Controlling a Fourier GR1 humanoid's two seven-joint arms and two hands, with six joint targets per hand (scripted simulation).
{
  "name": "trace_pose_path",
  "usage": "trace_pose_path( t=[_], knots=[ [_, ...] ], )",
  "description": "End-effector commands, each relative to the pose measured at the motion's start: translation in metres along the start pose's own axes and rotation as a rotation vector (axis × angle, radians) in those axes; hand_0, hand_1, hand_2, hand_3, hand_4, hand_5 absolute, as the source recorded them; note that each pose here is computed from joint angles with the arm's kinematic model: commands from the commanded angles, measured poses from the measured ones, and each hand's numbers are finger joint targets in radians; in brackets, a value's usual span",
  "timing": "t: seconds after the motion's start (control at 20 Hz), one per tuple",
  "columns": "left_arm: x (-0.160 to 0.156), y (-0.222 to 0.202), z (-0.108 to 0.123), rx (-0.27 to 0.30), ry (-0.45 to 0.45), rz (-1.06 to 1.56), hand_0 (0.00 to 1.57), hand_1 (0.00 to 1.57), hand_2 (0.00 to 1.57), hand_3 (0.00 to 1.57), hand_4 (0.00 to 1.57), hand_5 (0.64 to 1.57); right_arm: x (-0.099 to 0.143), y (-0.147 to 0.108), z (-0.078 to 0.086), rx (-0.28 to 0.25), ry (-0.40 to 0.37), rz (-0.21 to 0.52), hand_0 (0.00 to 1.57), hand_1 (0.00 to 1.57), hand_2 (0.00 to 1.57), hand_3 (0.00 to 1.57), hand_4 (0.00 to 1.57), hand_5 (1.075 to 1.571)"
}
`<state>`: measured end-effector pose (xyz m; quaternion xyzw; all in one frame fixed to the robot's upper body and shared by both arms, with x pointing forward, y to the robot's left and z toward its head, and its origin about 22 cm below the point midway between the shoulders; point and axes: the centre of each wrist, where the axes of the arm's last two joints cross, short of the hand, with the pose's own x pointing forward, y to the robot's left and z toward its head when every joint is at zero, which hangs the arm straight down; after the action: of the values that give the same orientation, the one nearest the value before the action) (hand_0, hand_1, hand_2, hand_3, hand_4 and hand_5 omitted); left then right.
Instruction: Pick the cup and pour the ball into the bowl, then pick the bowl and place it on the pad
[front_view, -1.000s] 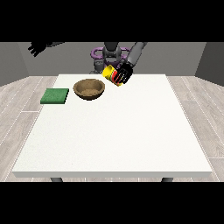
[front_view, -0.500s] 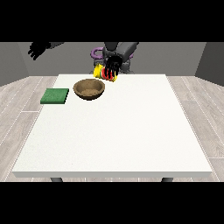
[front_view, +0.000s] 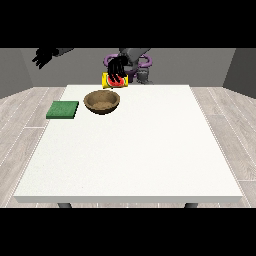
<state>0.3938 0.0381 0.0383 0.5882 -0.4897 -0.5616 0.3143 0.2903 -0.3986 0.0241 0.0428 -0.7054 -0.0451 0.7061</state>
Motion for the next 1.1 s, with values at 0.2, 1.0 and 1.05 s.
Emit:
trace_pose_path(
  t=[0.2,1.0,1.05],
  knots=[
    [0.025,0.028,0.015,-0.031,-0.105,-0.144,0.17,0.17,1.19,1.57,1.13,1.570,-0.004,0.003,-0.009,-0.014,-0.003,0.002,0.00,0.00,0.00,0.27,0.69,1.548],
    [-0.130,0.054,-0.012,0.107,0.260,1.162,0.00,0.00,0.00,0.00,1.16,1.561,-0.029,0.003,0.017,-0.160,0.090,0.007,0.00,0.00,0.00,0.00,0.79,1.556],
    [-0.137,0.065,-0.015,0.117,0.254,1.276,0.00,0.00,0.00,0.00,1.15,1.568,-0.028,0.001,0.016,-0.180,0.084,0.009,0.00,0.00,0.00,0.00,0.78,1.556]
  ],
)
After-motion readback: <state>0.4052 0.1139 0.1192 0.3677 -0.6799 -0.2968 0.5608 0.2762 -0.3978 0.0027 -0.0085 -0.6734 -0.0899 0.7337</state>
